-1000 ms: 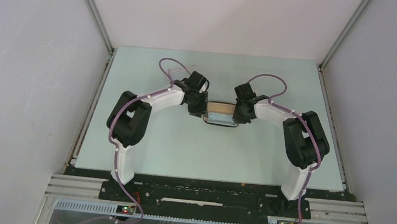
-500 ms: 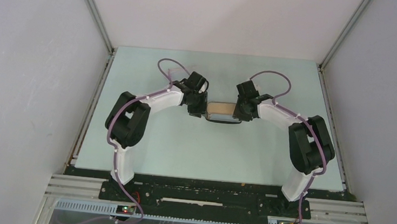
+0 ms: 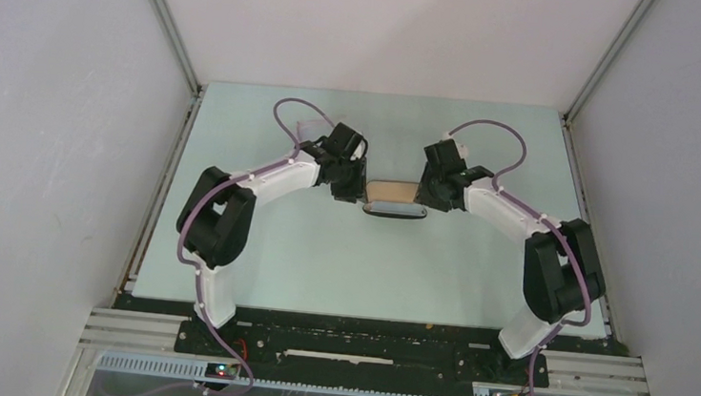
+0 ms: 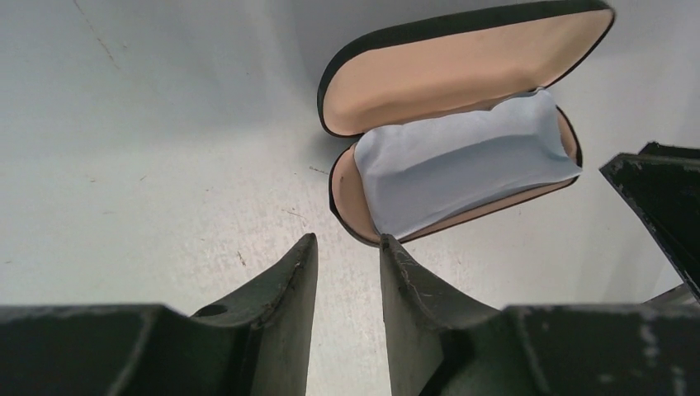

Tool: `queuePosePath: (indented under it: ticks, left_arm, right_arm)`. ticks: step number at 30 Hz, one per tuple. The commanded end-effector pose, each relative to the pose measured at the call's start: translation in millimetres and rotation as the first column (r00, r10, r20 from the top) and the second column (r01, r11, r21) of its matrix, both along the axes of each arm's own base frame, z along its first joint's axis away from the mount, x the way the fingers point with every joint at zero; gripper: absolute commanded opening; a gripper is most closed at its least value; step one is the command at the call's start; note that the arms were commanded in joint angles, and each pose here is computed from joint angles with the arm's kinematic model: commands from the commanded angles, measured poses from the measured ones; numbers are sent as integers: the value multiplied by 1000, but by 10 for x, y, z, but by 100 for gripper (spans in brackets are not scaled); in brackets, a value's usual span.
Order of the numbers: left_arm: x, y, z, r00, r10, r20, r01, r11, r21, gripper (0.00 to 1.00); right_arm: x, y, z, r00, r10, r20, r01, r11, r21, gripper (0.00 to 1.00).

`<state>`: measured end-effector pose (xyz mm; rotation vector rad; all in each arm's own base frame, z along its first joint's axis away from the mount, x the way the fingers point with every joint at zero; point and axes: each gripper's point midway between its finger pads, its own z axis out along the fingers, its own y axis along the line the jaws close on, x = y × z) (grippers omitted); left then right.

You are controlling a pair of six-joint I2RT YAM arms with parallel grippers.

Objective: Organize the sunglasses
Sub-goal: Place the glasses cleaning cloth in the sunglasses case, then move the sunglasses to the center of the board.

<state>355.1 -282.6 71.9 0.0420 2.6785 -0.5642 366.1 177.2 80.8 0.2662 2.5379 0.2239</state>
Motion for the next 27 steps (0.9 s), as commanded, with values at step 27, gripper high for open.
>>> queuePosePath:
  ticks: [27]
  left_arm:
    - [1222,1481,546,890,438,129,-450,889,87,46]
  right_arm:
    - [-662,-679,342,986,-123,111,113,989,98,48]
